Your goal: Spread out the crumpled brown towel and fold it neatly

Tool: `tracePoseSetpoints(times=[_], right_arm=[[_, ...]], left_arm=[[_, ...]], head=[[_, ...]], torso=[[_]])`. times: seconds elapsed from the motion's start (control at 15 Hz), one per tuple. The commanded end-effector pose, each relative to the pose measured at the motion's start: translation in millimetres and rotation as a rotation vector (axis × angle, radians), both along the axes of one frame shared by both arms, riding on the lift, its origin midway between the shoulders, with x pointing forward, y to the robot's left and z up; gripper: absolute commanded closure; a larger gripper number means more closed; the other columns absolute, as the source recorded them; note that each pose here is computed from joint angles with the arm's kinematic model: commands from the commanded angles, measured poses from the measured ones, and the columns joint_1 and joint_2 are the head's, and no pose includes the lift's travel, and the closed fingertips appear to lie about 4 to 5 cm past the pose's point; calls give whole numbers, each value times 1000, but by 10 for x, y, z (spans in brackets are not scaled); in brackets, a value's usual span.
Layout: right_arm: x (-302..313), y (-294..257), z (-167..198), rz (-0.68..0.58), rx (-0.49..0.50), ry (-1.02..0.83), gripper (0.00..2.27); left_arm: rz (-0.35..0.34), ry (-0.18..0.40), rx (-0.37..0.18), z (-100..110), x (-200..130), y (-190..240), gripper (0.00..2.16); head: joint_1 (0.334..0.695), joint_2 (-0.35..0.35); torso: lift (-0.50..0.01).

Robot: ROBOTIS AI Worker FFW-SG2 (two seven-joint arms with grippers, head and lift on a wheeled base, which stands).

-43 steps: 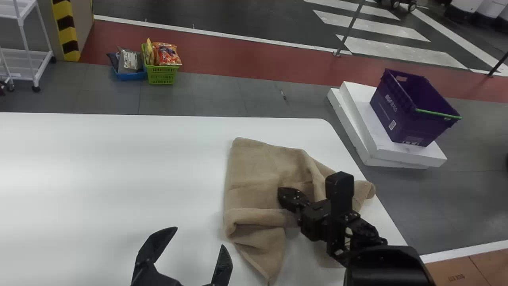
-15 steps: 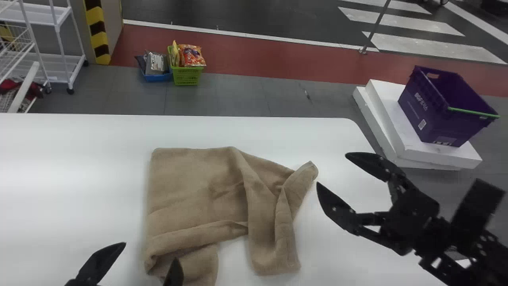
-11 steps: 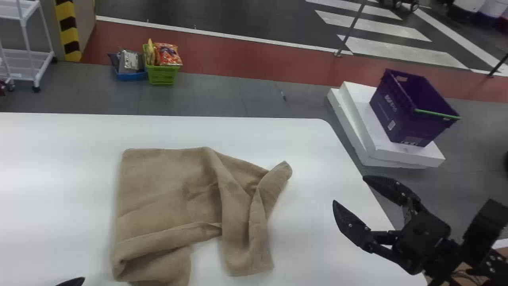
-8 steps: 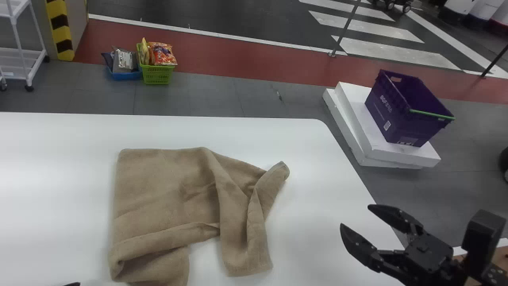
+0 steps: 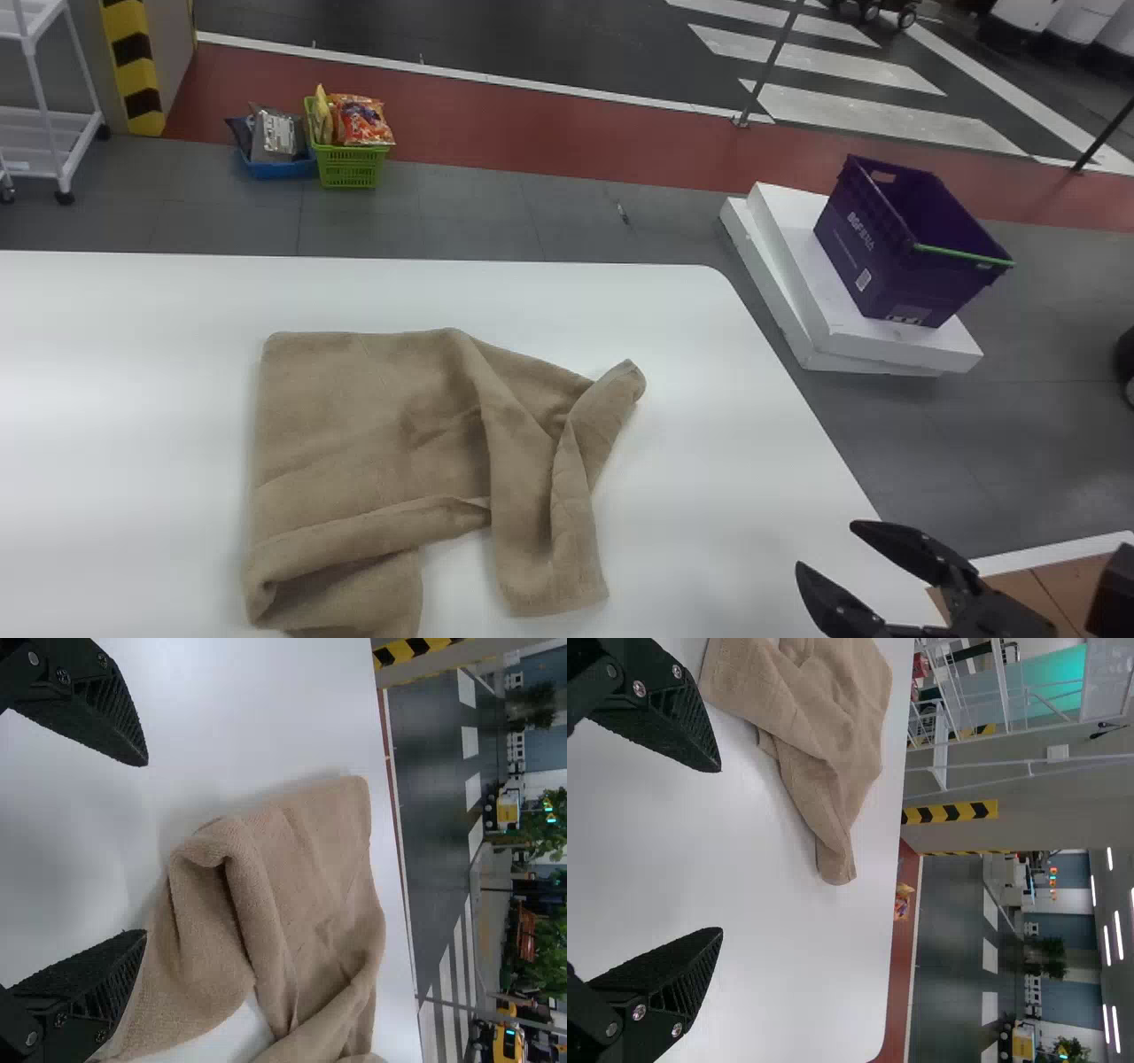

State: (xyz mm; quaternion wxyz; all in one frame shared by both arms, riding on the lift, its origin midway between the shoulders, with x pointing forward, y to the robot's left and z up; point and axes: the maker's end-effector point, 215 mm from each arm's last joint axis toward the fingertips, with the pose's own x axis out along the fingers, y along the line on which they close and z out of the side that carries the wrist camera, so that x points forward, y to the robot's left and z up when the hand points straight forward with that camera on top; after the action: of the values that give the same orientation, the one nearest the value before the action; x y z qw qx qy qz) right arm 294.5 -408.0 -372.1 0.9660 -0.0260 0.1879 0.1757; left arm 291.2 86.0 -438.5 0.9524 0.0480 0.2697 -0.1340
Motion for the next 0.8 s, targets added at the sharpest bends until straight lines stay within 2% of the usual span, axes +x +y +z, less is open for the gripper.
tracePoseSetpoints(times=[0.0,0.2,0.33,0.47,0.6,0.73], right_arm=[[6,-54,58,1,-37,-35,194],[5,-67,38,-2,-46,-36,194],[9,-70,51,4,-57,-50,194],[1,-65,25,6,-52,-49,194],[-5,-70,22,6,-49,-53,194],[-8,-75,27,7,-49,-59,194]], left_arm=[[-37,15,-47,96,-150,-250,151],[-87,42,-127,142,-347,-622,154],[-98,21,-165,235,-367,-790,154],[-88,-27,-175,300,-293,-863,167],[-84,-74,-153,247,-214,-936,205],[-85,-71,-152,146,-200,-984,208]], head=[[695,-350],[695,-350],[695,-350],[695,-350],[695,-350],[695,-350]], torso=[[-126],[-126],[-126],[-126],[-126],[-126]])
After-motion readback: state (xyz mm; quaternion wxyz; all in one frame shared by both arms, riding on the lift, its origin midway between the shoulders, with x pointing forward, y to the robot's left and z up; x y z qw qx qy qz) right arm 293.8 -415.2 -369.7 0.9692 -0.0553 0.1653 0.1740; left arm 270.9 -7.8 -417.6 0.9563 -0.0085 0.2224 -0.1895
